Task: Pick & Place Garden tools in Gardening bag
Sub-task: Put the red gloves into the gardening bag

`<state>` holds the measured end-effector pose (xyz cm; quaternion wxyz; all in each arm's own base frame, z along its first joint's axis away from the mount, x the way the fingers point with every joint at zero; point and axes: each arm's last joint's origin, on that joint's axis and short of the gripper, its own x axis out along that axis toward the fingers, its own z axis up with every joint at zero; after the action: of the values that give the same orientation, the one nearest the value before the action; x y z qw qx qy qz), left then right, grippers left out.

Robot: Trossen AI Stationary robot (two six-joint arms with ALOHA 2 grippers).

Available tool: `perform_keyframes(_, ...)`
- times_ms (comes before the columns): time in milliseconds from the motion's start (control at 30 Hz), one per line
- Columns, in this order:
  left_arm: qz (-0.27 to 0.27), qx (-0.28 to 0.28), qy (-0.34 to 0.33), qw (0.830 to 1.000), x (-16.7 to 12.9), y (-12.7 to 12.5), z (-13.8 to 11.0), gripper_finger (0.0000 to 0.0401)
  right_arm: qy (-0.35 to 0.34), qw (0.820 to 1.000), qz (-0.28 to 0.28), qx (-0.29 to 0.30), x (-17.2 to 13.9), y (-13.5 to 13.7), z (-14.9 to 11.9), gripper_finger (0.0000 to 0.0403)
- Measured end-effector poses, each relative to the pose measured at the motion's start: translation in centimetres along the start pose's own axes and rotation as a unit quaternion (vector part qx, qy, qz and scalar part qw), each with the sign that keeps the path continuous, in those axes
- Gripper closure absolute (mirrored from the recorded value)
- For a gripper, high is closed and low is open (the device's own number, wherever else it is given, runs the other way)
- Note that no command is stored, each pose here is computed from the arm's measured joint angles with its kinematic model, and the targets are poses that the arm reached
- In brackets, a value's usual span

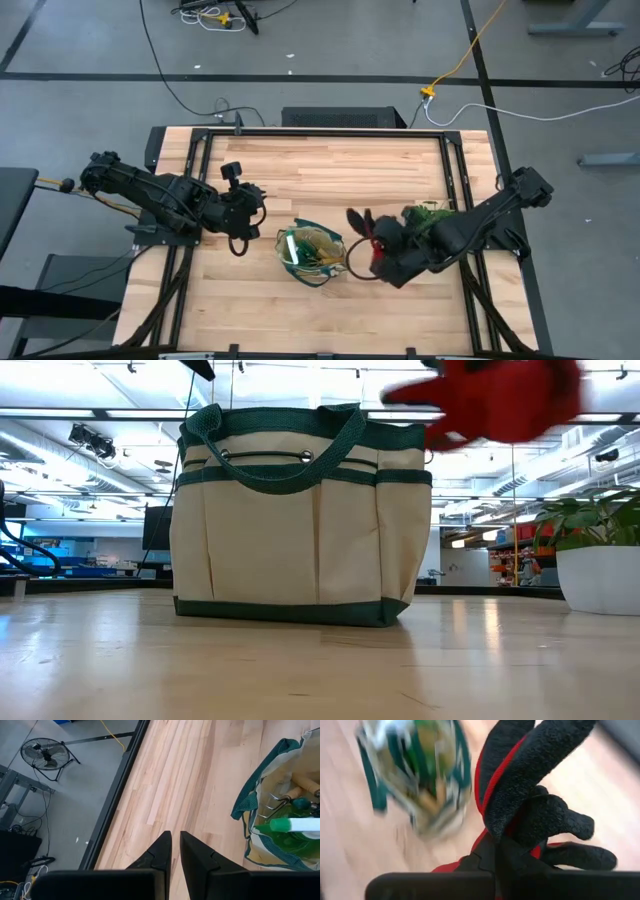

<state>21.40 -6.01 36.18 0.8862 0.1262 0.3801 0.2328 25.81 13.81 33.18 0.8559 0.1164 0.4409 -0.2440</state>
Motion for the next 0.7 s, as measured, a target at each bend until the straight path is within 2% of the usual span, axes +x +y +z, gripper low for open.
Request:
perform_keyframes(233, 0.000, 0.001, 0.000, 1.000, 0.0, 0.0, 0.0, 0.0357, -0.134, 0.990, -0.019, -0.036, -0.7, 0.6, 2.0, 0.0403)
perform_keyframes(500, 0.000, 0.001, 0.000, 1.000, 0.0, 0.0, 0.0, 0.0357, -0.214, 0.975, -0.007, -0.062, -0.5, 1.3, 4.5, 0.0403)
perform_keyframes(700, 0.000, 0.001, 0.000, 1.000, 0.0, 0.0, 0.0, 0.0357, -0.242, 0.965, 0.004, -0.101, 0.7, 2.4, 5.9, 0.0403)
